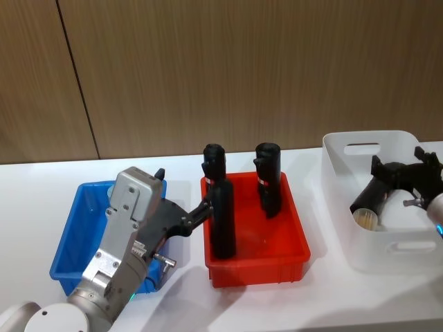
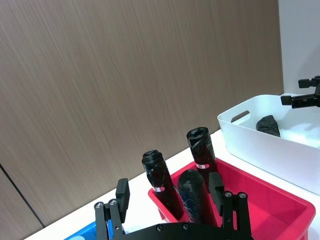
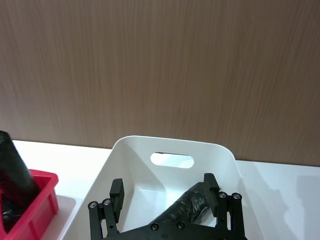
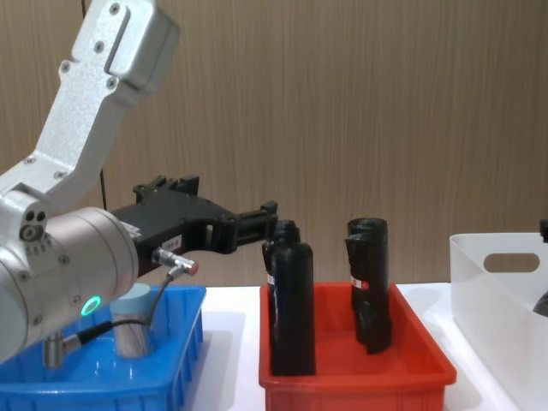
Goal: Pick the cotton swabs from the blue box and place them into the white box.
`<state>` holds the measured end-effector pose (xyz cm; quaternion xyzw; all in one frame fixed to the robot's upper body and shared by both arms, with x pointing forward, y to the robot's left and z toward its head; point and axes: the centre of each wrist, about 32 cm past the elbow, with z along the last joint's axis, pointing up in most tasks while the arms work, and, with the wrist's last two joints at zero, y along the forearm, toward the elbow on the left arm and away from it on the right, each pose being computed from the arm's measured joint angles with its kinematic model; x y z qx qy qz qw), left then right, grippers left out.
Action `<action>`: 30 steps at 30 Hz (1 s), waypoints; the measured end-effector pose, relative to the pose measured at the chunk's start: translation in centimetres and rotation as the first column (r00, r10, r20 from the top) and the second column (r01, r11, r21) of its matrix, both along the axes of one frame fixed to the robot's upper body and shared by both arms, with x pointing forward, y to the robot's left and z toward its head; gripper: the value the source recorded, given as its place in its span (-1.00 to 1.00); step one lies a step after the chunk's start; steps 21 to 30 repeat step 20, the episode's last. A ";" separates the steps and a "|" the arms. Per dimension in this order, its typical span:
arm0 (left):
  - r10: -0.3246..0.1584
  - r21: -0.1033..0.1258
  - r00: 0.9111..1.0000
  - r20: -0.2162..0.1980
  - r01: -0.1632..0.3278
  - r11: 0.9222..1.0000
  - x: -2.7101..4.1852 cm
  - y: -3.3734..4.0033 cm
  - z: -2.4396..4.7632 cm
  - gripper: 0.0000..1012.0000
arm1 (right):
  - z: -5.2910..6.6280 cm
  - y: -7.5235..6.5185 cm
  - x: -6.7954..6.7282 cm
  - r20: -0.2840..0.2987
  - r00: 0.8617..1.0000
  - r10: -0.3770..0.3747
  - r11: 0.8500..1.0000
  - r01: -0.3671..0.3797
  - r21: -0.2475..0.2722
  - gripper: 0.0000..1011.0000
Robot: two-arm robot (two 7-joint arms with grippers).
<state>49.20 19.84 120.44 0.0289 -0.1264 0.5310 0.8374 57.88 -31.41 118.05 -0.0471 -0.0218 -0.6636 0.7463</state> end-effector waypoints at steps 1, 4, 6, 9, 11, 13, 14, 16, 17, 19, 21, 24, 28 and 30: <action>0.000 0.000 1.000 0.000 0.000 1.000 0.00 0.00 0.00 0.98 | 0.0 0.1 -0.1 0.001 1.000 0.002 1.000 -0.002 0.000 0.98; 0.000 0.000 1.000 0.000 0.000 1.000 0.00 0.00 0.00 0.98 | -0.1 0.4 -0.7 0.007 1.000 0.012 1.000 -0.012 0.000 0.98; 0.000 0.000 1.000 0.000 0.000 1.000 0.00 0.00 0.00 0.98 | -0.1 0.6 -1.0 0.010 1.000 0.017 1.000 -0.017 0.000 0.98; 0.000 0.000 1.000 0.000 0.000 1.000 0.00 0.00 0.00 0.98 | -0.2 0.9 -1.6 0.013 1.000 0.028 1.000 -0.028 -0.001 0.98; 0.000 0.000 1.000 0.000 0.000 1.000 0.00 0.00 0.00 0.98 | -0.3 1.4 -2.3 0.020 0.999 0.040 0.999 -0.040 0.000 0.98; 0.000 0.000 1.000 0.000 0.000 1.000 0.00 0.00 0.00 0.98 | -0.3 1.7 -2.7 0.023 0.999 0.047 0.999 -0.047 0.000 0.98; 0.000 0.000 1.000 0.000 0.000 1.000 0.00 0.00 0.00 0.98 | -0.3 1.9 -3.1 0.026 0.998 0.054 0.999 -0.054 0.001 0.98; 0.000 0.000 1.000 0.000 0.000 1.000 0.00 0.00 0.00 0.98 | -0.3 2.1 -3.5 0.029 0.998 0.062 0.998 -0.062 0.002 0.98; 0.000 0.000 1.000 0.000 0.000 1.000 0.00 0.00 0.00 0.98 | -0.3 2.4 -3.9 0.033 0.997 0.069 0.998 -0.069 0.002 0.98; 0.000 0.000 1.000 0.000 0.000 1.000 0.00 0.00 0.00 0.98 | -0.3 2.6 -4.3 0.036 0.996 0.075 0.997 -0.076 0.004 0.98; 0.000 0.000 1.000 0.000 0.000 1.000 0.00 0.00 0.00 0.98 | -0.4 2.7 -4.5 0.037 0.996 0.078 0.997 -0.079 0.004 0.98; 0.000 0.000 1.000 0.000 0.000 1.000 0.00 0.00 0.00 0.98 | -0.4 2.7 -4.5 0.037 0.996 0.078 0.997 -0.079 0.004 0.98; 0.000 0.000 1.000 0.000 0.000 1.000 0.00 0.00 0.00 0.98 | -0.4 2.7 -4.5 0.037 0.996 0.078 0.997 -0.079 0.004 0.98; 0.000 0.000 1.000 0.000 0.000 1.000 0.00 0.00 0.00 0.98 | -0.4 2.7 -4.5 0.037 0.996 0.078 0.997 -0.079 0.004 0.98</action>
